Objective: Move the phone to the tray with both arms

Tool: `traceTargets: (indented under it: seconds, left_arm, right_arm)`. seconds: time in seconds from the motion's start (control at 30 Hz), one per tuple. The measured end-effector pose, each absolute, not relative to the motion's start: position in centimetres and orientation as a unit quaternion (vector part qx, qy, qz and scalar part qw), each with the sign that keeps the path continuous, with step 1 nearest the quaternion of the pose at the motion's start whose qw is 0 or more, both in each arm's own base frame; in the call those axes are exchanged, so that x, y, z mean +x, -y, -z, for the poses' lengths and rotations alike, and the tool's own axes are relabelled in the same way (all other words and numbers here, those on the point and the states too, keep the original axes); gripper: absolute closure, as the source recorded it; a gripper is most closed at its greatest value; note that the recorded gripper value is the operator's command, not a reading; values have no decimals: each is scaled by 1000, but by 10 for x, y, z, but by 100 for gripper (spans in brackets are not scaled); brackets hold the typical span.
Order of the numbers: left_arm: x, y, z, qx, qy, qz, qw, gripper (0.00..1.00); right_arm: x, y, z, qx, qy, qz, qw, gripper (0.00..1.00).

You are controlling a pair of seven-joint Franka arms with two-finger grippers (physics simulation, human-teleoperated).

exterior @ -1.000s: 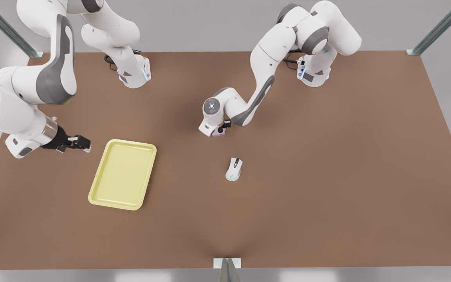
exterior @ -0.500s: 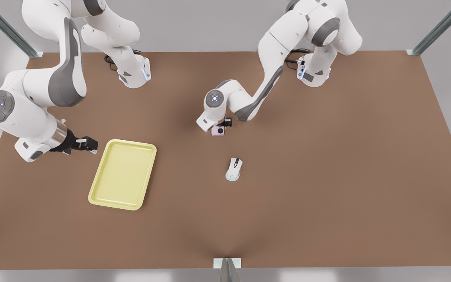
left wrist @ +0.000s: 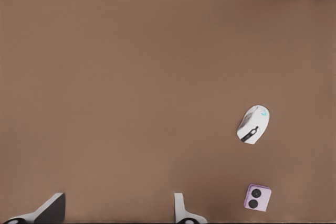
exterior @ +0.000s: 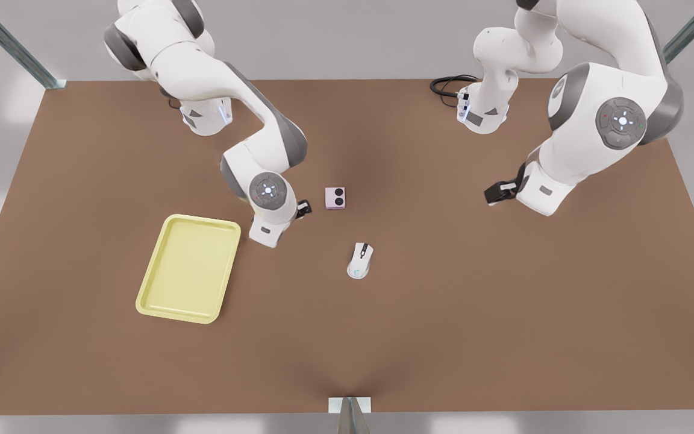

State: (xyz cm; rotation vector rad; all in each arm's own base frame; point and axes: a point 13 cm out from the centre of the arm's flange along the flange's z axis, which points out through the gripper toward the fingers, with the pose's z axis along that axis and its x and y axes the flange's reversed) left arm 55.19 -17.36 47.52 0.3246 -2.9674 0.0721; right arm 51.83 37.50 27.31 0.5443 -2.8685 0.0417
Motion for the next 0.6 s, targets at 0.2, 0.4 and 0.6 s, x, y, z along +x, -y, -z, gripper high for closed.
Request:
traceTargets:
  seconds: [0.2, 0.4, 0.6]
  left_arm:
    - [550, 182, -443, 65, 989, -41, 127, 0]
    - [550, 185, -437, 32, 989, -49, 134, 0]
    - [551, 186, -432, 9, 989, -52, 135, 0]
  right_arm:
    - [448, -412, -236, 140, 981, -33, 127, 0]
    - [422, -445, -190, 76, 991, -3, 111, 0]
    - [428, -478, -158, 29, 995, 36, 87, 0]
